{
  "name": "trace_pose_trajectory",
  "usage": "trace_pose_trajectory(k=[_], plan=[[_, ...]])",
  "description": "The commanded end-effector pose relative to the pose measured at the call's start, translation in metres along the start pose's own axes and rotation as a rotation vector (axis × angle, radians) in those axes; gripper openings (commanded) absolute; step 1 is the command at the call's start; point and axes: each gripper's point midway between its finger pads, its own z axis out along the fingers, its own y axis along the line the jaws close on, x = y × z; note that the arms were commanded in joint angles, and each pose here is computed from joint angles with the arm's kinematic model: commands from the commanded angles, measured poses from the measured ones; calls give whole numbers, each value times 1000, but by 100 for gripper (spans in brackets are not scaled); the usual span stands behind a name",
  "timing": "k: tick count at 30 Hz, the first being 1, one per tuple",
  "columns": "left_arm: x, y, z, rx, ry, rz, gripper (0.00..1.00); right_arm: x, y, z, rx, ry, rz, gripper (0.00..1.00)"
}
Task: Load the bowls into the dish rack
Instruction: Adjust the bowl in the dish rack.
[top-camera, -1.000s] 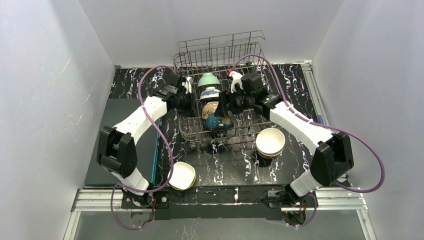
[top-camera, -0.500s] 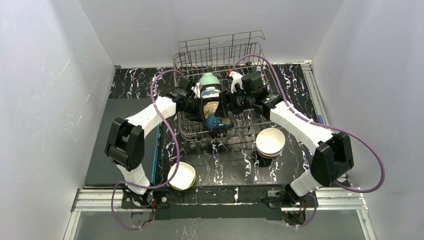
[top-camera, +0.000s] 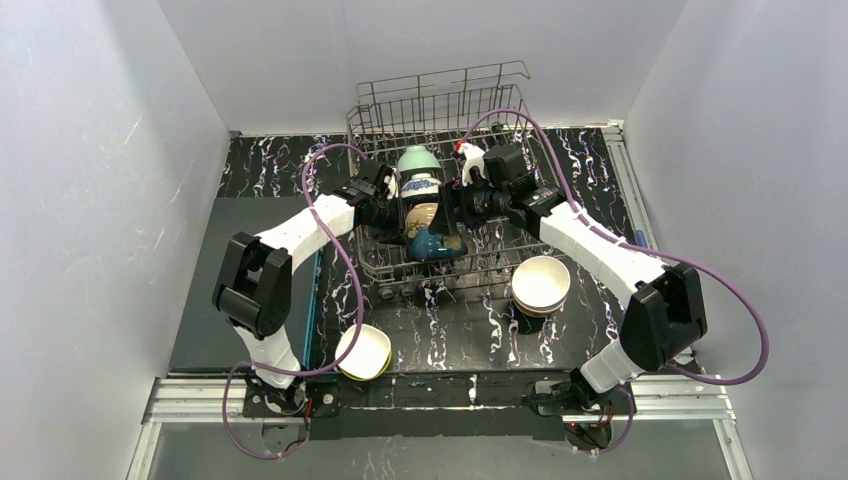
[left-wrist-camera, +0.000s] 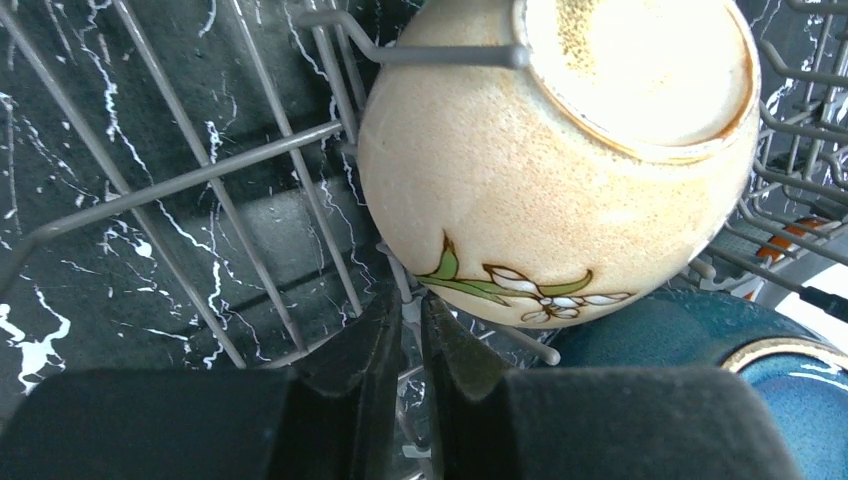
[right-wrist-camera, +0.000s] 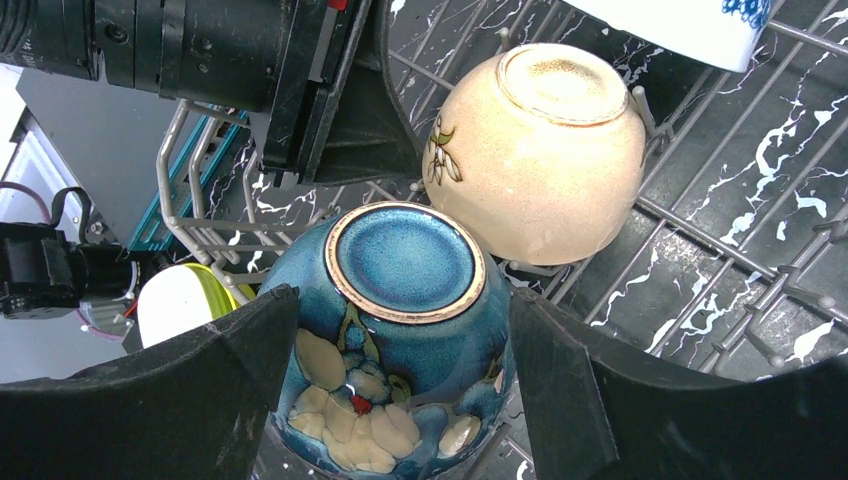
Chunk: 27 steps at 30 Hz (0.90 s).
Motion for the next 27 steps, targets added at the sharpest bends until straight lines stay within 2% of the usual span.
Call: trace_pose_trajectory(k=[1, 6, 14, 19, 23, 27], plan=[[-40, -14, -2, 27, -172, -2, 10, 69, -28, 2, 90, 241, 37, 83], [-51, -16, -2, 39, -216, -25, 6, 71, -29, 4, 95, 247, 36, 82], [-61, -46, 3, 196, -222, -55, 2, 74, -29, 7, 90, 262, 35, 83], [-58, -42, 0, 182, -225, -52, 2, 76, -29, 8, 91, 268, 32, 83], [-57, -35, -14, 137, -250, -26, 5, 79, -34, 9, 114, 283, 33, 83], [-56, -36, -32, 134, -274, 0, 18, 84, -40, 11, 174, 313, 5, 83]])
